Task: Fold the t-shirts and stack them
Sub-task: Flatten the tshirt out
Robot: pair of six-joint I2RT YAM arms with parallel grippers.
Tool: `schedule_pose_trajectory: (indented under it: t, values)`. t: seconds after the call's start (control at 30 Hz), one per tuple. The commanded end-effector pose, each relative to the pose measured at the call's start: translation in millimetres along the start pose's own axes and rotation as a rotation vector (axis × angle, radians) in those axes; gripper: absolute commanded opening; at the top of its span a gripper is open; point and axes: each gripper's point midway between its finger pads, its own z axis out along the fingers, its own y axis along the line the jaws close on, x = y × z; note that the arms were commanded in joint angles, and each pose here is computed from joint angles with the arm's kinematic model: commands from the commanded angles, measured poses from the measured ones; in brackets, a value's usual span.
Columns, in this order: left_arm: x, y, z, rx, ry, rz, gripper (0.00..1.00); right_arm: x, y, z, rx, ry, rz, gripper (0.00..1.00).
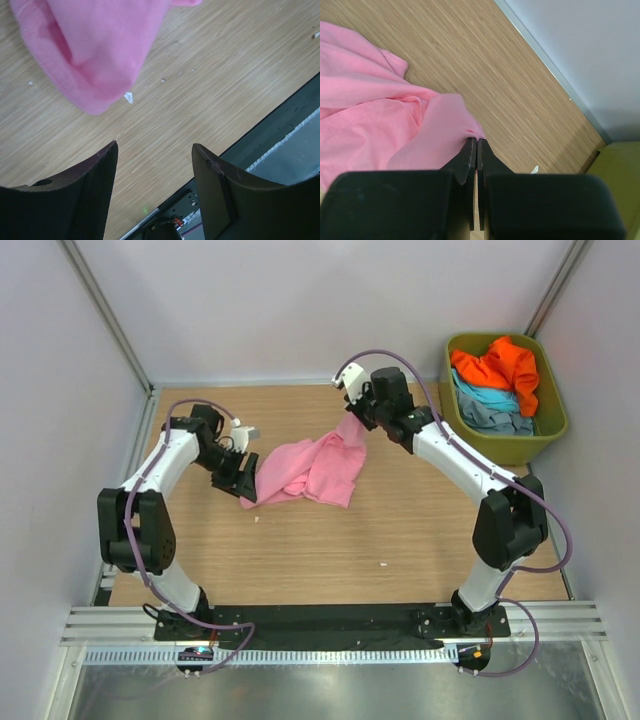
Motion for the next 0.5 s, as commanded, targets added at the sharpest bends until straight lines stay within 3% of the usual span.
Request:
schedule_pose_trajectory:
  t: [0.0, 0.2, 0.47]
  values:
    - [-12, 15, -14, -0.068, -0.073, -0.014, 0.62, -32, -13, -25, 0.039, -0.102, -0.018, 0.01]
    - [-9, 36, 11, -0.066, 0.001, -0.074, 0.62, -28, -10, -23, 0.029, -0.094, -0.016, 0.01]
    - [-25, 59, 37, -0.035, 0.037, -0.144, 0.53, -29, -11, -24, 0.035, -0.092, -0.017, 0.01]
